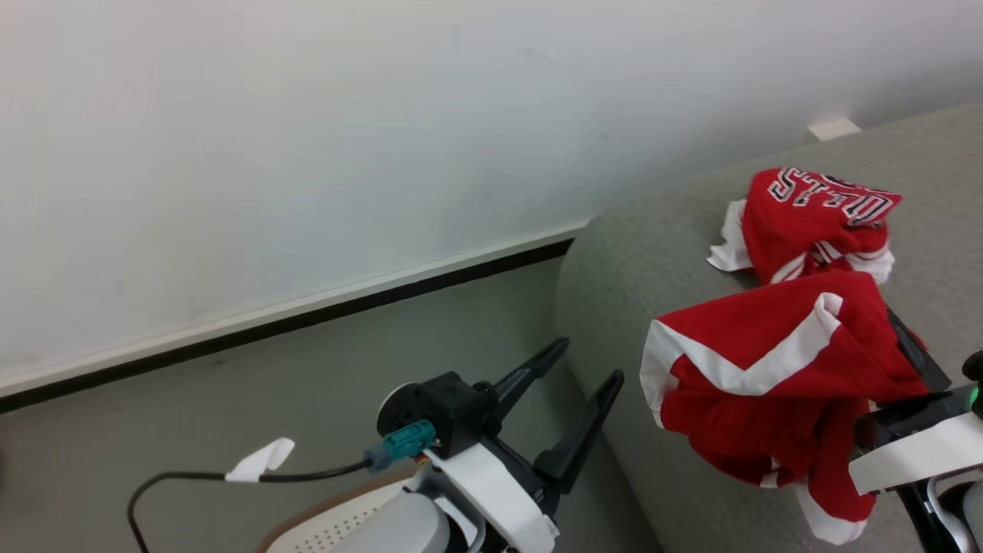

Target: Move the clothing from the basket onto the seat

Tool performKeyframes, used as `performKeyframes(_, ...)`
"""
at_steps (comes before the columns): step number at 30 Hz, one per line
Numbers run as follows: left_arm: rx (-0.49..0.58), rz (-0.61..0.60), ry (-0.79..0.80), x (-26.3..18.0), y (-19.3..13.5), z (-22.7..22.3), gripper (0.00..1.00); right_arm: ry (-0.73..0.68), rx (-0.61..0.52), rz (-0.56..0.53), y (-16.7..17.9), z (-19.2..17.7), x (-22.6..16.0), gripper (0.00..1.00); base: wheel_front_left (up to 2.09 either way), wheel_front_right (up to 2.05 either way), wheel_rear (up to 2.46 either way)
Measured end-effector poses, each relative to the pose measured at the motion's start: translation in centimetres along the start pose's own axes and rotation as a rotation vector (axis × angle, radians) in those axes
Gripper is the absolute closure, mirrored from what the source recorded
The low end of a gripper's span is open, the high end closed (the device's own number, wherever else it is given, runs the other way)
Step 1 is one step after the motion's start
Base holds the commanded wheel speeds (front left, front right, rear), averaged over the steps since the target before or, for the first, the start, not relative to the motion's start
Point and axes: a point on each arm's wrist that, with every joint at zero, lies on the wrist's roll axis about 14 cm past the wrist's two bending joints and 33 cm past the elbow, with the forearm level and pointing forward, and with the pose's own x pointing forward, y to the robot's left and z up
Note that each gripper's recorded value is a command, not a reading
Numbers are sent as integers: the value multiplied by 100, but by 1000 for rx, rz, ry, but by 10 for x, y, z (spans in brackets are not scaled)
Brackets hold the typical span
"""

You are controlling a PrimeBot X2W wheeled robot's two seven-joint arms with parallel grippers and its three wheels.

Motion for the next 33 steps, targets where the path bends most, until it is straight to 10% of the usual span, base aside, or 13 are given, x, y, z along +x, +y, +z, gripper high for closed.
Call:
performKeyframes(17,-71,-134,57,33,-17,-41,0,-23,-121,-177,-58,37,-21,100,0,0,0)
performKeyframes(28,-78,-49,94,24,38,-59,0,-7,-209,-234,-105,51,43,100,0,0,0)
performKeyframes(33,-101,30,140,10,85,-86,0,221,-307,-270,-143,-7,78,100,0,0,0)
